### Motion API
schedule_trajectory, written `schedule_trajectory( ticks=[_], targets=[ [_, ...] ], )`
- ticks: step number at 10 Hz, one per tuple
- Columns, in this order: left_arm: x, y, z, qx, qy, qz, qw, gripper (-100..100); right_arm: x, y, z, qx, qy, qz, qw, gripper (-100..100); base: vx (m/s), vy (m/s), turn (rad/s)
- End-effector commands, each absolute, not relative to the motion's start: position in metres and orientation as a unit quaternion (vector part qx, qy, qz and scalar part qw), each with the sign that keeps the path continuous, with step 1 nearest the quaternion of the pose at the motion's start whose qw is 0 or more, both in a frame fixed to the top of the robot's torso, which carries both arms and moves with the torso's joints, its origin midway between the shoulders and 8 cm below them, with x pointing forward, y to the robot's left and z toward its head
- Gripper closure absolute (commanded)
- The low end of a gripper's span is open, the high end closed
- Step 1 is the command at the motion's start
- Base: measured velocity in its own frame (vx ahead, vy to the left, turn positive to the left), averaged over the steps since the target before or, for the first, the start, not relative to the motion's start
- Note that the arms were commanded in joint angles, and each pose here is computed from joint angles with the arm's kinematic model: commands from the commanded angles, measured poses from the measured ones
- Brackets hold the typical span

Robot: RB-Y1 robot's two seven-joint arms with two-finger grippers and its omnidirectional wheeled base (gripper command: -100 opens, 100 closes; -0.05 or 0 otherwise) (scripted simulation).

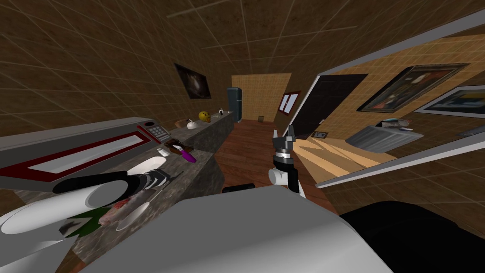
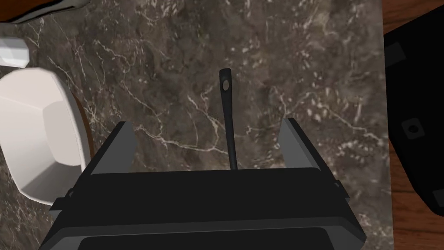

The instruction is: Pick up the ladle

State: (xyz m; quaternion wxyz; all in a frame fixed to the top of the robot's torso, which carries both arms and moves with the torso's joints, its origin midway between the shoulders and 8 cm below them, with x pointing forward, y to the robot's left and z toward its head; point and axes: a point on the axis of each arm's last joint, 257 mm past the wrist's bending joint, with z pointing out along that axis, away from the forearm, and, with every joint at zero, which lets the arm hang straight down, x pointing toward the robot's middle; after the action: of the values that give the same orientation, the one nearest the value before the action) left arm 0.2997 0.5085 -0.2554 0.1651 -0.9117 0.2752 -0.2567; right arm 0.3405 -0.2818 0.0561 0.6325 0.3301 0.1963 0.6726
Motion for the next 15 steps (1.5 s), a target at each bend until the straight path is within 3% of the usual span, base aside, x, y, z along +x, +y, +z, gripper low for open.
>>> schedule_trajectory(
  ticks=[1, 13, 14, 15],
  targets=[
    [0.287, 0.509, -0.265, -0.927, 0.256, -0.236, 0.142, -100, 0.340, -0.282, 0.056, 0.330, 0.196, 0.673, 0.633, 0, 0.046, 0.021, -0.003],
    [0.193, 0.498, -0.323, -0.980, 0.171, -0.096, 0.022, -100, 0.340, -0.282, 0.056, 0.330, 0.196, 0.673, 0.633, 0, 0.041, 0.047, -0.003],
    [0.191, 0.498, -0.324, -0.981, 0.170, -0.094, 0.021, 0, 0.340, -0.282, 0.056, 0.330, 0.196, 0.673, 0.633, 0, 0.000, 0.000, 0.000],
    [0.194, 0.503, -0.331, -0.982, 0.163, -0.094, 0.021, -100, 0.340, -0.282, 0.056, 0.330, 0.196, 0.673, 0.633, 0, -0.028, -0.007, -0.104]
  ],
)
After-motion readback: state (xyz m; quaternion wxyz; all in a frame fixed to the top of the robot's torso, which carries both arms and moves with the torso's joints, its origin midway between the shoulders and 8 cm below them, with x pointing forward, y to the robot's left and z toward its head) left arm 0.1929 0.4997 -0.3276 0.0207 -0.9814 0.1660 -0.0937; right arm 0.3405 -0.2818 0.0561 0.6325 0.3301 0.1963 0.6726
